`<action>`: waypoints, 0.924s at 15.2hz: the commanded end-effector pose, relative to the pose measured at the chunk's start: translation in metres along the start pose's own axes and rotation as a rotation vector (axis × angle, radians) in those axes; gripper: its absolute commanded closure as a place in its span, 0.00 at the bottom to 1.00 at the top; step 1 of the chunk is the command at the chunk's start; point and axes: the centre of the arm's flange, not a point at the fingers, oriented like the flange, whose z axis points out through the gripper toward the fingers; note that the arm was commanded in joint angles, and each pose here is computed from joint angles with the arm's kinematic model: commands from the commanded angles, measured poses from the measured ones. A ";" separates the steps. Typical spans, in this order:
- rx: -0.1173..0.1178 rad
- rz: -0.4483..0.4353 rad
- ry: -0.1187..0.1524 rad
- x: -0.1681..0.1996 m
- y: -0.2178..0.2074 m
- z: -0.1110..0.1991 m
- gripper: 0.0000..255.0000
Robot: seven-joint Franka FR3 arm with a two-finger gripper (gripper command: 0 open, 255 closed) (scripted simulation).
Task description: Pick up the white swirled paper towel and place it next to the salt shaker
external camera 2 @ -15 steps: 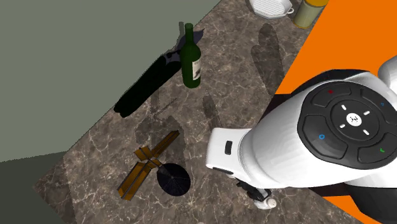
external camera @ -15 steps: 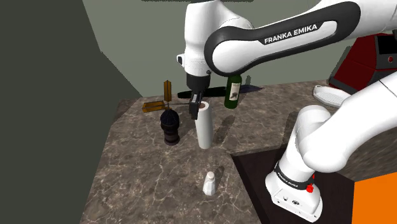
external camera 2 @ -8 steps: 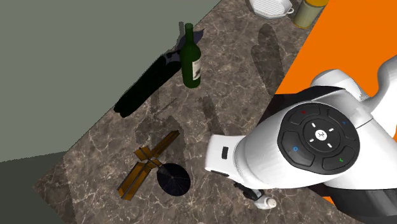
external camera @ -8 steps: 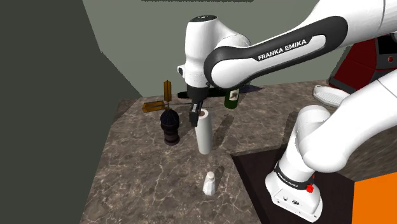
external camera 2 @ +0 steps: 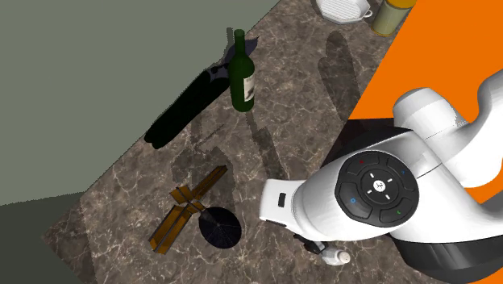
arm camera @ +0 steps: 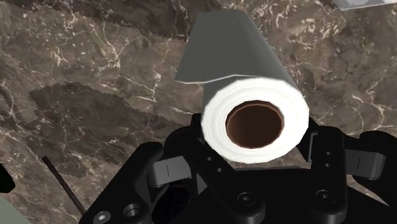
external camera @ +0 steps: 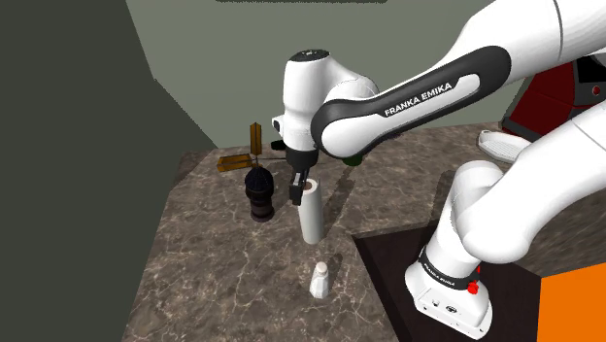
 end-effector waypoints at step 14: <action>0.000 0.000 0.001 0.000 0.000 -0.011 0.00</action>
